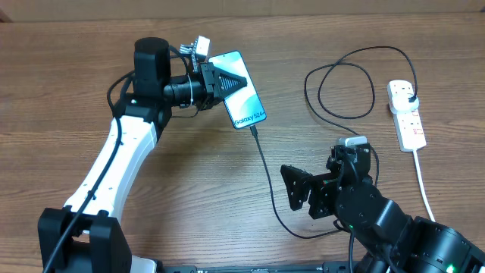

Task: Plug charger to phone and switch on socket
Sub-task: 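Lower the cabled phone toward the table with the left gripper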

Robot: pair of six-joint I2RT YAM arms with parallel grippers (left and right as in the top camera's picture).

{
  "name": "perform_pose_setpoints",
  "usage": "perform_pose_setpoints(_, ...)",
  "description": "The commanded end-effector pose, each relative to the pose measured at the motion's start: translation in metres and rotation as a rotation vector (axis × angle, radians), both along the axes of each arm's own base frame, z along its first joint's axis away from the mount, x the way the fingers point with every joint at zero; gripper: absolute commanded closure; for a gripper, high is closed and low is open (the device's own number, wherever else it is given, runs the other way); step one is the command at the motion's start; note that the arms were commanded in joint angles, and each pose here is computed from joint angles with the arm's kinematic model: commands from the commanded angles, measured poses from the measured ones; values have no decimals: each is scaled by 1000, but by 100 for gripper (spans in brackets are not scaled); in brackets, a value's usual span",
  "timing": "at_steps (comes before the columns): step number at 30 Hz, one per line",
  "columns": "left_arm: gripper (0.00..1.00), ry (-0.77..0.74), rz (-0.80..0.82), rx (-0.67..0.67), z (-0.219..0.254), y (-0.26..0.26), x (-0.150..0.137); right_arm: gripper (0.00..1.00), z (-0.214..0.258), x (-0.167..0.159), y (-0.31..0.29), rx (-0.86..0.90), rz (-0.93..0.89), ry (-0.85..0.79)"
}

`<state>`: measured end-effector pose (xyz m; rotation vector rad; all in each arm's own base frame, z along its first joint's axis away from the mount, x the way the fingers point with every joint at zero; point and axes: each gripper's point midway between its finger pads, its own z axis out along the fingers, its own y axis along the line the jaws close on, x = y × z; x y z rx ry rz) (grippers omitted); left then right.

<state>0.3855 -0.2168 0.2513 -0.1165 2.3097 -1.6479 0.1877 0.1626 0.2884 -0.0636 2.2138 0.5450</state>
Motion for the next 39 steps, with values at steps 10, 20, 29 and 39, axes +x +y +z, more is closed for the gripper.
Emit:
perform_pose_setpoints(10,96,20,-263,405,-99,-3,-16,0,16,5,-6,33,-43,-41)
perform_pose_setpoints(20,96,152,-400,466,-184,1,-24,0,15,4,-6,29,-43,-38)
perform_pose_setpoints(29,96,205,-395,586,-219,16,-24,0,15,4,-6,29,-43,-39)
perform_pose_setpoints(39,96,183,-406,466,-207,0,-22,0,0,5,-5,-31,-42,1)
